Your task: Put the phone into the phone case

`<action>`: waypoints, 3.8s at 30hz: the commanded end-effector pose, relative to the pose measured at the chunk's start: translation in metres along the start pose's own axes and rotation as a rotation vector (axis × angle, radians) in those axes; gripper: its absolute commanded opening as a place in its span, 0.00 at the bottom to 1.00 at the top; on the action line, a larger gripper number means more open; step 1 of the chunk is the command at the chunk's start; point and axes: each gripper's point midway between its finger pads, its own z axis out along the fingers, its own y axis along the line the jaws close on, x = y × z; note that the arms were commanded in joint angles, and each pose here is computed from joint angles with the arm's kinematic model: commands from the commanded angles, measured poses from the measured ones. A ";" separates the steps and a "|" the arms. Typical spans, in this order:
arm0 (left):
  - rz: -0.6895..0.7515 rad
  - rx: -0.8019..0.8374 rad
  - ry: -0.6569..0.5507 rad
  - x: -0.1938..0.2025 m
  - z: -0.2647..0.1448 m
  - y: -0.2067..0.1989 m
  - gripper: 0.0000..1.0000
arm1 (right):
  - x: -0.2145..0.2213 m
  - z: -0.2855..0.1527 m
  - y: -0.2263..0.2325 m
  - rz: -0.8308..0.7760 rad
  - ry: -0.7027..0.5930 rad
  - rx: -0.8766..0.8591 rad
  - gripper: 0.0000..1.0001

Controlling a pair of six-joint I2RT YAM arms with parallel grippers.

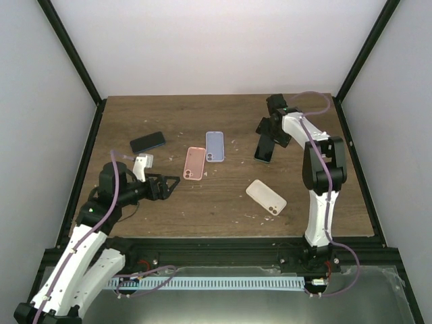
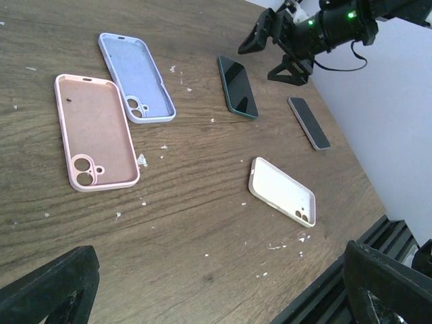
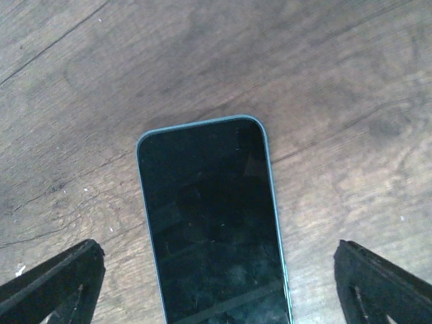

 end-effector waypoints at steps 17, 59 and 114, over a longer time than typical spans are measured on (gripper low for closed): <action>0.038 0.002 -0.029 -0.004 -0.002 -0.001 1.00 | 0.020 0.027 0.011 -0.160 0.025 0.119 1.00; 0.004 -0.095 0.006 0.000 0.008 0.021 0.93 | 0.080 0.027 -0.058 -0.318 0.081 0.216 0.67; -0.104 -0.046 0.261 0.117 0.192 -0.079 0.38 | 0.207 -0.030 -0.090 -0.333 0.132 0.014 0.63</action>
